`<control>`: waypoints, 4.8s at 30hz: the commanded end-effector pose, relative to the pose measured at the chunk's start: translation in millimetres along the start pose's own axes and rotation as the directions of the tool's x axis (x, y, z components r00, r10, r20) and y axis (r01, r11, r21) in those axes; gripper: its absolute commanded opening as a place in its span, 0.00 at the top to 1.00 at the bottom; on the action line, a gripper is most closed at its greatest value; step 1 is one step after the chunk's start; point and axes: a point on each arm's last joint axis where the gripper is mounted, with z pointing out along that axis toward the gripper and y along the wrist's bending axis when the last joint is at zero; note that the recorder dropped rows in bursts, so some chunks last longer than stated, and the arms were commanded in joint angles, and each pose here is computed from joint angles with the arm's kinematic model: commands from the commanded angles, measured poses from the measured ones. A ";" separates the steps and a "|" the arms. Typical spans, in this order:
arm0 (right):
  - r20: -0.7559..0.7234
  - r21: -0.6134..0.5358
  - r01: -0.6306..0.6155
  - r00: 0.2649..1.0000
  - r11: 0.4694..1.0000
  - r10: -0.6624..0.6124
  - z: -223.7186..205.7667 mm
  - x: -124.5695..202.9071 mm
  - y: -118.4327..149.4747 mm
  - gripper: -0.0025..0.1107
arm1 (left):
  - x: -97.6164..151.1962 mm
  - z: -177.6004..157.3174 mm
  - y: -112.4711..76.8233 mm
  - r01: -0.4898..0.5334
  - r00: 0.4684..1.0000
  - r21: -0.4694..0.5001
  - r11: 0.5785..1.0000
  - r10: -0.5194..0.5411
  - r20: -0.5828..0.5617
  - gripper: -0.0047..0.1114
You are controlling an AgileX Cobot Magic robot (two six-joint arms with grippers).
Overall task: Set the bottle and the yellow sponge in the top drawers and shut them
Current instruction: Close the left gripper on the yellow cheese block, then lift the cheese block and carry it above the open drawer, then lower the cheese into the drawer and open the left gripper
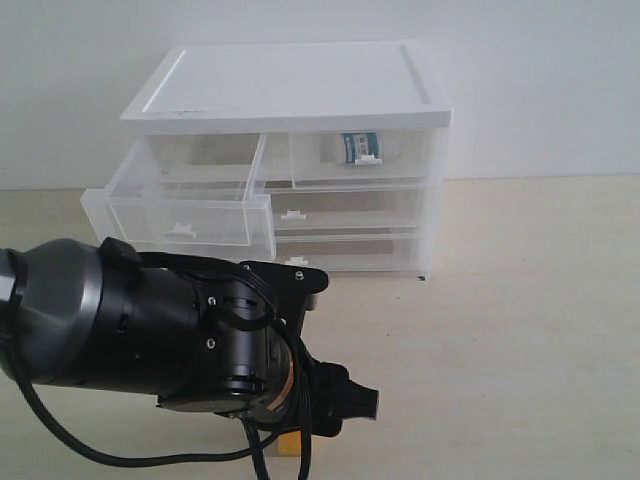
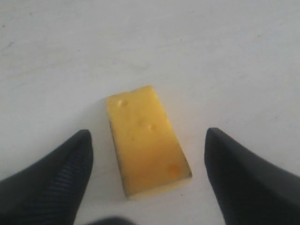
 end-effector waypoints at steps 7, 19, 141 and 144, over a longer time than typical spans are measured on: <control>0.009 -0.002 0.000 1.000 1.000 0.000 0.0 0.3 0.1 0.98 | 6.0 8.6 -2.2 -0.012 1.000 -0.013 1.000 0.011 -0.026 0.42; 0.009 -0.002 0.000 1.000 1.000 0.000 0.0 0.3 0.1 0.98 | 7.3 13.3 -2.5 -0.024 0.999 -0.021 1.000 0.023 -0.032 0.46; 0.009 -0.002 0.000 1.000 1.000 0.000 0.0 0.3 0.1 0.98 | -184.8 -164.4 168.3 -0.932 0.362 0.141 0.333 0.872 0.330 0.50; 0.009 -0.002 0.000 1.000 1.000 0.000 0.0 0.3 0.1 0.98 | -182.0 -164.7 167.9 -0.923 0.382 0.177 0.342 0.866 0.321 0.57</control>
